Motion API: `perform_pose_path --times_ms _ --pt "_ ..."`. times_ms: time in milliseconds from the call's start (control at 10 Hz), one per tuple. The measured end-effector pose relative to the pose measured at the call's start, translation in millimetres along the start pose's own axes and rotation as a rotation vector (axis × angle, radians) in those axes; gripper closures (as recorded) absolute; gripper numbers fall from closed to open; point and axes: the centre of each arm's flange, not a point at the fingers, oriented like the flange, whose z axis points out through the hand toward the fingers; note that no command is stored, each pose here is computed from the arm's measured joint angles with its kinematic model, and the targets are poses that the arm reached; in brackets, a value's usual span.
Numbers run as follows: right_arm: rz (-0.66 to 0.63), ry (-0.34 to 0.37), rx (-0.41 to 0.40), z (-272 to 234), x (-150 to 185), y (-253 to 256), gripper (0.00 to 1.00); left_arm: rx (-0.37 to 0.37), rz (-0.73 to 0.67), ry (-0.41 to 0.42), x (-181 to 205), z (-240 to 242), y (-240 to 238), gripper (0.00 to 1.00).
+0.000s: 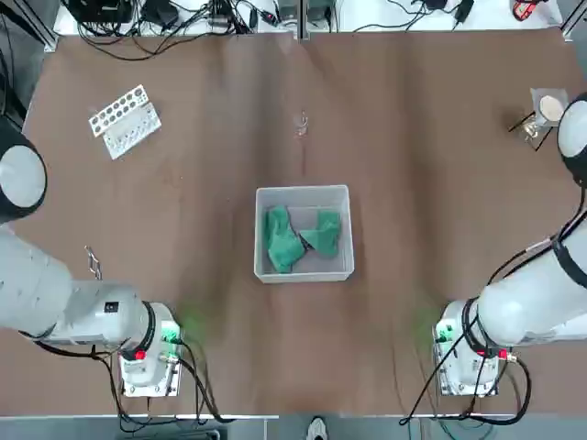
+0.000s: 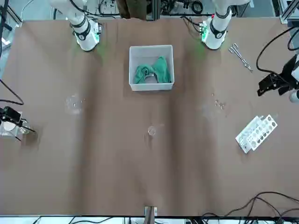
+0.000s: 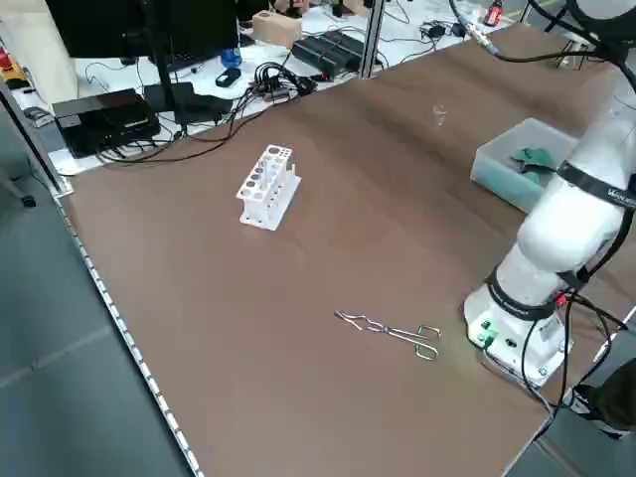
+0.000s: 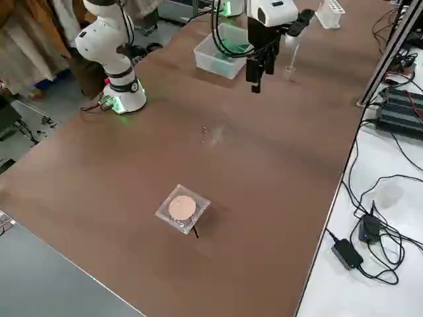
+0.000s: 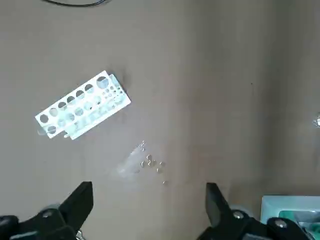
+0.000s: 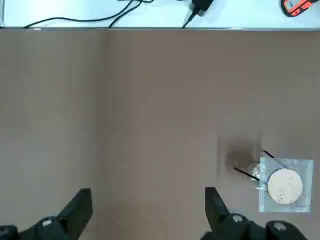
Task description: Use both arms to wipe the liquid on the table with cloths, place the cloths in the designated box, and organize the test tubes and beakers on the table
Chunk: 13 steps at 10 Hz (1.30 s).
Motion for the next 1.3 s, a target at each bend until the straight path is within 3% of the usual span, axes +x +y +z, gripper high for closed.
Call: perform_pose_path --times_ms 500,1000,1300 --pt "0.014 0.012 0.007 -4.8 -14.8 7.4 0.00 -0.001 0.007 0.000 -0.3 0.2 4.4 0.01" --pt "-0.003 0.018 0.010 -2.6 -13.6 -4.8 0.00 0.000 0.124 -0.097 -25.5 26.8 109.6 0.04" --pt "-0.003 0.022 0.011 -5.0 -14.2 -4.8 0.00 0.012 0.180 -0.173 -68.9 53.5 176.5 0.04"
